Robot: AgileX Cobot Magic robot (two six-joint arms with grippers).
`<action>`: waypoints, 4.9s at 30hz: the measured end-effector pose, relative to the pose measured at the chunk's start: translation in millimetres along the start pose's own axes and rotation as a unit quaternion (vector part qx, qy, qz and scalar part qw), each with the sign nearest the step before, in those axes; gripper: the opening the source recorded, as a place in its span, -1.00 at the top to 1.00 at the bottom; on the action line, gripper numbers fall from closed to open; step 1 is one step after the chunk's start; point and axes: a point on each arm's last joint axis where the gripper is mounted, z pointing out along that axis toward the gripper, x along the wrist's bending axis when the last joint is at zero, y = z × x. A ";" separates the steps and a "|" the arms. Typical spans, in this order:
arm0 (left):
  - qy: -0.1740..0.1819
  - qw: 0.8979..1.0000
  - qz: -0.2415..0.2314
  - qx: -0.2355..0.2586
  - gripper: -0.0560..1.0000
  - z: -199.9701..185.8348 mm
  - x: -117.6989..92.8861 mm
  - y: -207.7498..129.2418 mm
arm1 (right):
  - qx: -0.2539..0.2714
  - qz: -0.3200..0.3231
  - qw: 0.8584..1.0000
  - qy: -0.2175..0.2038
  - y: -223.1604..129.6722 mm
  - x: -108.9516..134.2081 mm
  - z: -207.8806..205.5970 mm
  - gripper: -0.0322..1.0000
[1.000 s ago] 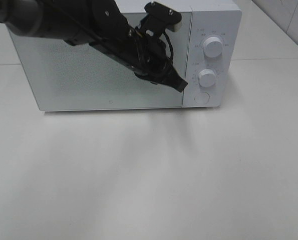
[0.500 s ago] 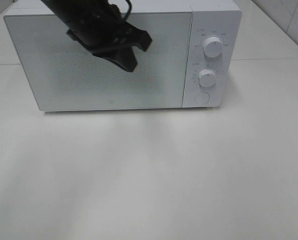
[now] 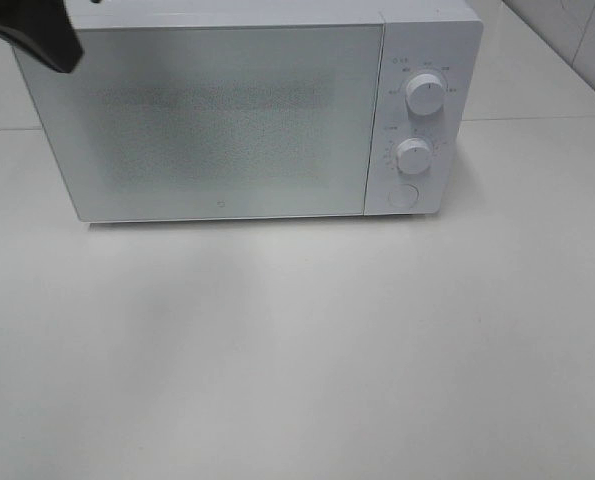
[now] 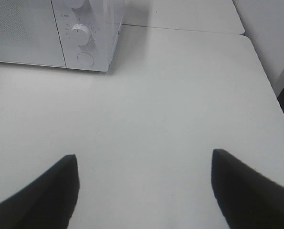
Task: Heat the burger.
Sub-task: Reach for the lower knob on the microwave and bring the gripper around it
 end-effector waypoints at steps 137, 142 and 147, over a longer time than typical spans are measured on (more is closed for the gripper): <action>0.051 0.947 -0.029 -0.316 0.89 -79.9 -6.3 -324.6 | -0.090 -0.008 0.996 0.025 105.3 13.9 184.6 -0.42; 0.051 0.947 -0.029 -0.316 0.89 -79.9 -6.3 -324.6 | -0.105 -0.007 0.994 0.029 105.0 15.7 207.1 -0.42; 0.051 0.947 -0.029 -0.316 0.89 -79.9 -6.3 -324.6 | -0.099 -0.007 0.995 0.032 97.8 17.4 232.7 -0.42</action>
